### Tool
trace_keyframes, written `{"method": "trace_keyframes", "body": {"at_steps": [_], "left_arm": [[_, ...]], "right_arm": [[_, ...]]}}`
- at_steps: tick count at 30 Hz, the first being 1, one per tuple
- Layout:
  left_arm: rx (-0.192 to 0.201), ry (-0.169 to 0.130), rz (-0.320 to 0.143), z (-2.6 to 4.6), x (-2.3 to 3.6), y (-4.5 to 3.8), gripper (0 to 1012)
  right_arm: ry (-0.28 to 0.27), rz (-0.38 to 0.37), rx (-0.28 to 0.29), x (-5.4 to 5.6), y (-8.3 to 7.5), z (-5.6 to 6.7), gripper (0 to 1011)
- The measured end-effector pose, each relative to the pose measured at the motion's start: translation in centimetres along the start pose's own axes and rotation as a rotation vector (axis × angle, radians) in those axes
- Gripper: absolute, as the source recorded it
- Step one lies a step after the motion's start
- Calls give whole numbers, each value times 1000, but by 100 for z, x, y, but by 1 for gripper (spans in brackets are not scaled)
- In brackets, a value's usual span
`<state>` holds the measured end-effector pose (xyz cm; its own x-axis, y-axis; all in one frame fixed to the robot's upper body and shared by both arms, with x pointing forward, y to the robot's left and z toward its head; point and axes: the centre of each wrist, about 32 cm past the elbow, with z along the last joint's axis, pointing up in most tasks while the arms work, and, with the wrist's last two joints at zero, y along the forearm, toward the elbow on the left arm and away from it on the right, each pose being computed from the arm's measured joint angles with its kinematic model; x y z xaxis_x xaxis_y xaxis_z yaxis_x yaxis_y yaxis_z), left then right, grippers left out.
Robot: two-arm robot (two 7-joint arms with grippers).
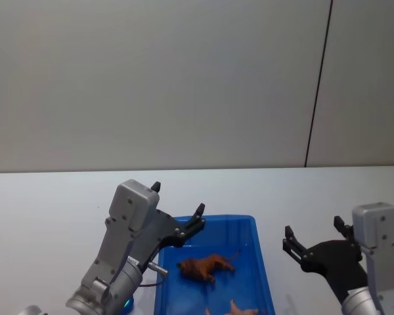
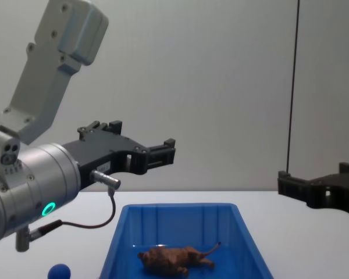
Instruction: Pick up the two dolls from the table and place them into the box.
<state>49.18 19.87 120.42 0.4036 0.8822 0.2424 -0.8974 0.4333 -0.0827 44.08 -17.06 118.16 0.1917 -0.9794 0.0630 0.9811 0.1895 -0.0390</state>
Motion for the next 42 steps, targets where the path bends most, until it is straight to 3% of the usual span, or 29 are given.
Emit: {"method": "trace_keyframes", "body": {"at_steps": [9, 25, 36, 42], "left_arm": [[48, 0, 10, 9, 36, 58, 1001], [239, 31, 46, 21, 201, 294, 1001], [343, 65, 56, -47, 281, 417, 1001], [397, 85, 61, -127, 311, 466, 1001]], "right_arm": [[1, -24, 5, 30, -42, 0, 1001], [1, -42, 9, 52, -76, 1, 1001], [1, -46, 10, 57, -82, 3, 1001], [1, -47, 10, 60, -84, 2, 1001]]}}
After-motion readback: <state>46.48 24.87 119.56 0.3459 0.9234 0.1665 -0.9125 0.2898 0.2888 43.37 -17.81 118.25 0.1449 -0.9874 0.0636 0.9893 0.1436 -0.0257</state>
